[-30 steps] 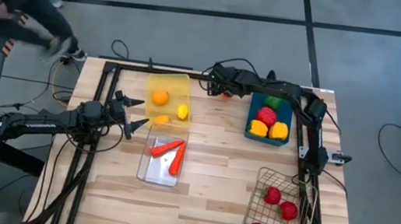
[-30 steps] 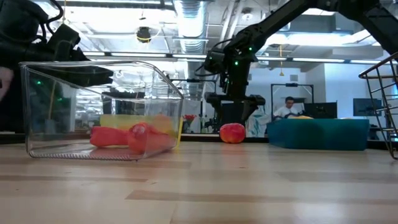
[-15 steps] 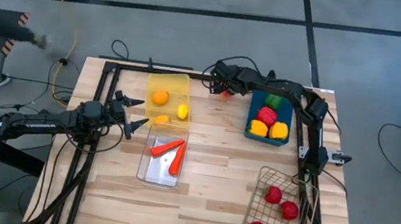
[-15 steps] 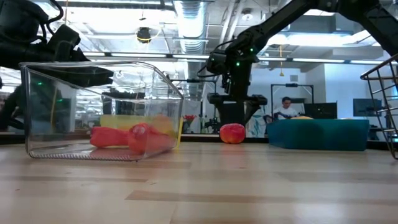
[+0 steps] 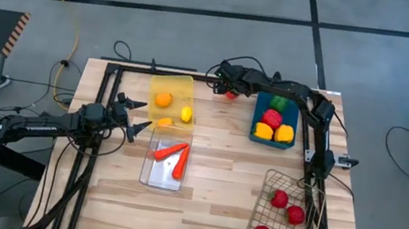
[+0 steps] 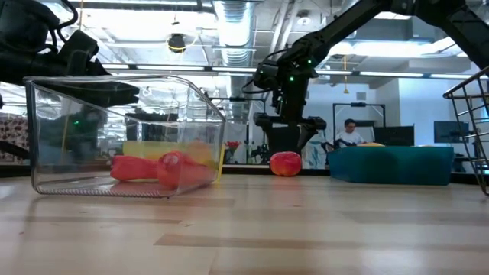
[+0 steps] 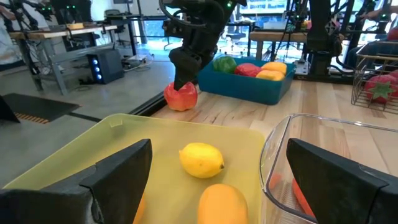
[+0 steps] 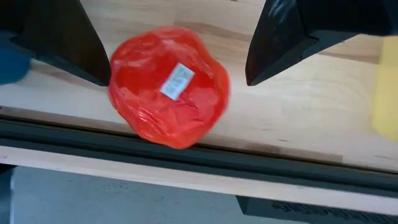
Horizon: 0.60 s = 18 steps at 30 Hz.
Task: Sort produce into baskets
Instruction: Put the orange tomato into the wire basket
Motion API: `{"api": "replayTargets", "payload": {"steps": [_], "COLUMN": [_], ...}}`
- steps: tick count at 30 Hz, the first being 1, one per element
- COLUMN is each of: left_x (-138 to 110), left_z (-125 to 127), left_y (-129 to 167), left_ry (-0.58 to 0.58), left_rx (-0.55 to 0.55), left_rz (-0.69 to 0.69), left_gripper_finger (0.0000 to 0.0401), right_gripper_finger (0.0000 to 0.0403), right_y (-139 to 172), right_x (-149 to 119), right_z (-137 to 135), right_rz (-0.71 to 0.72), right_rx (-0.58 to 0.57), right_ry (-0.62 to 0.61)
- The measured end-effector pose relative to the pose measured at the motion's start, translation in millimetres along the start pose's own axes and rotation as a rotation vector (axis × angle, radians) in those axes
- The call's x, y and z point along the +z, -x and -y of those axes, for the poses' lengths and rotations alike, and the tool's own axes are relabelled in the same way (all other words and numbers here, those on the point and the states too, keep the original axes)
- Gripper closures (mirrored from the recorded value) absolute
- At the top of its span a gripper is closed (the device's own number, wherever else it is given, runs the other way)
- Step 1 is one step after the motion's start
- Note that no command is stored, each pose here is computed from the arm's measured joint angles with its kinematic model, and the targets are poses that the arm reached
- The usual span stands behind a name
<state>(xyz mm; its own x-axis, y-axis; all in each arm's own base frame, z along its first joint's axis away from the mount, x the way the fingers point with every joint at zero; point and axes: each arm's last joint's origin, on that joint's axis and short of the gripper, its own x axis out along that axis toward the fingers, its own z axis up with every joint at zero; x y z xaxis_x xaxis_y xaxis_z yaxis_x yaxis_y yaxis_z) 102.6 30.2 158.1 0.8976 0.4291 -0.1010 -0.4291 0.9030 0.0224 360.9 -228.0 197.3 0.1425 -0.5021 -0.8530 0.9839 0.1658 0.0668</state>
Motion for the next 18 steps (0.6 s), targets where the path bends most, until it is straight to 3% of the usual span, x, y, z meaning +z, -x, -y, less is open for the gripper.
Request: {"api": "replayTargets", "payload": {"steps": [18], "left_x": [0.0], "left_z": [0.0], "left_y": [0.0], "left_ry": [0.000], "left_rx": [0.000], "left_rz": [0.000], "left_gripper_finger": [0.0042], "right_gripper_finger": [0.0003], "right_y": [-6.2], "right_x": [-1.5], "right_z": [-2.0], "right_rz": [-0.009], "right_rx": [0.011], "right_ry": [-0.001]}}
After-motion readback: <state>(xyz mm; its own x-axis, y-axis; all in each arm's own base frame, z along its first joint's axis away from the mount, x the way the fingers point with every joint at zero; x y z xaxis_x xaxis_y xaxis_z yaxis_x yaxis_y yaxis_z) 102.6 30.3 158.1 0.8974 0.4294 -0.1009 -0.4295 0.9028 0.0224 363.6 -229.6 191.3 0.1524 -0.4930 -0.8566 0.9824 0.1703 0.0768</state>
